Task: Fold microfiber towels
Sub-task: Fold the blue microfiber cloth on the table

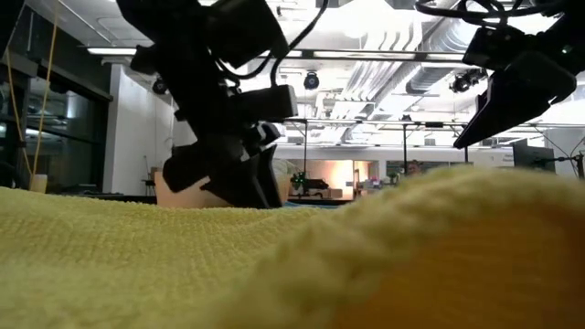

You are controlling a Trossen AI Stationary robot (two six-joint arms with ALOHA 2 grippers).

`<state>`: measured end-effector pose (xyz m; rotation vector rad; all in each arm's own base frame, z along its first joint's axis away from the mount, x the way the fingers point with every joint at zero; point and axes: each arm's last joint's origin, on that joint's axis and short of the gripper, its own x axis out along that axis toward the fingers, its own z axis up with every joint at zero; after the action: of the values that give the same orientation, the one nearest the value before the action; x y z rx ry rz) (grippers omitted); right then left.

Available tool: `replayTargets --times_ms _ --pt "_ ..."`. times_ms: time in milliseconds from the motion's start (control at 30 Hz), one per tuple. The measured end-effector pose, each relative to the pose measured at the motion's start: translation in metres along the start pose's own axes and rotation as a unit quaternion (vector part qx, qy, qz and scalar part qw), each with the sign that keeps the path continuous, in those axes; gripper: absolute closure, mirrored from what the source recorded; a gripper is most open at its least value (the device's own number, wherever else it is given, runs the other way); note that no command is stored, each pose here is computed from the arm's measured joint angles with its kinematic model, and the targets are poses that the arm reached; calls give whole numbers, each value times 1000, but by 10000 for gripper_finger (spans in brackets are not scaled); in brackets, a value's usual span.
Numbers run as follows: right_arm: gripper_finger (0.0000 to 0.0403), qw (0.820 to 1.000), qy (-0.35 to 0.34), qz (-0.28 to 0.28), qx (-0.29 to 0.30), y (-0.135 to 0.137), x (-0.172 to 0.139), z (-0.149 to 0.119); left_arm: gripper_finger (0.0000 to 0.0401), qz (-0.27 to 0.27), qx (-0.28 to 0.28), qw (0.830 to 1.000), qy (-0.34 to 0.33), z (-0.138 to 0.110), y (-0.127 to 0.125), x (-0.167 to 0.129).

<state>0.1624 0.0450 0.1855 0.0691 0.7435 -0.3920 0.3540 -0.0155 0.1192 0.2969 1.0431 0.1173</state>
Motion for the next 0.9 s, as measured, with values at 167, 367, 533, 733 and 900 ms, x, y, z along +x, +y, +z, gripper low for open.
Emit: replayTargets --times_ms 167,367,533,733,900 --pt "178 1000 8 13 0 1 0 0 215 -12 -6 1000 0 0 -1 0" --pt "178 999 28 33 -29 1 -1 -1 233 -13 -11 1000 2 -1 -1 0" --pt "178 994 76 66 -53 2 -10 4 287 -10 -11 1000 5 -1 -2 0" --pt "182 983 122 118 -73 12 -3 1 354 -9 -9 1000 6 -2 -2 0" --pt "199 962 168 107 -185 26 12 -15 380 -7 -4 1000 6 -2 -2 1"
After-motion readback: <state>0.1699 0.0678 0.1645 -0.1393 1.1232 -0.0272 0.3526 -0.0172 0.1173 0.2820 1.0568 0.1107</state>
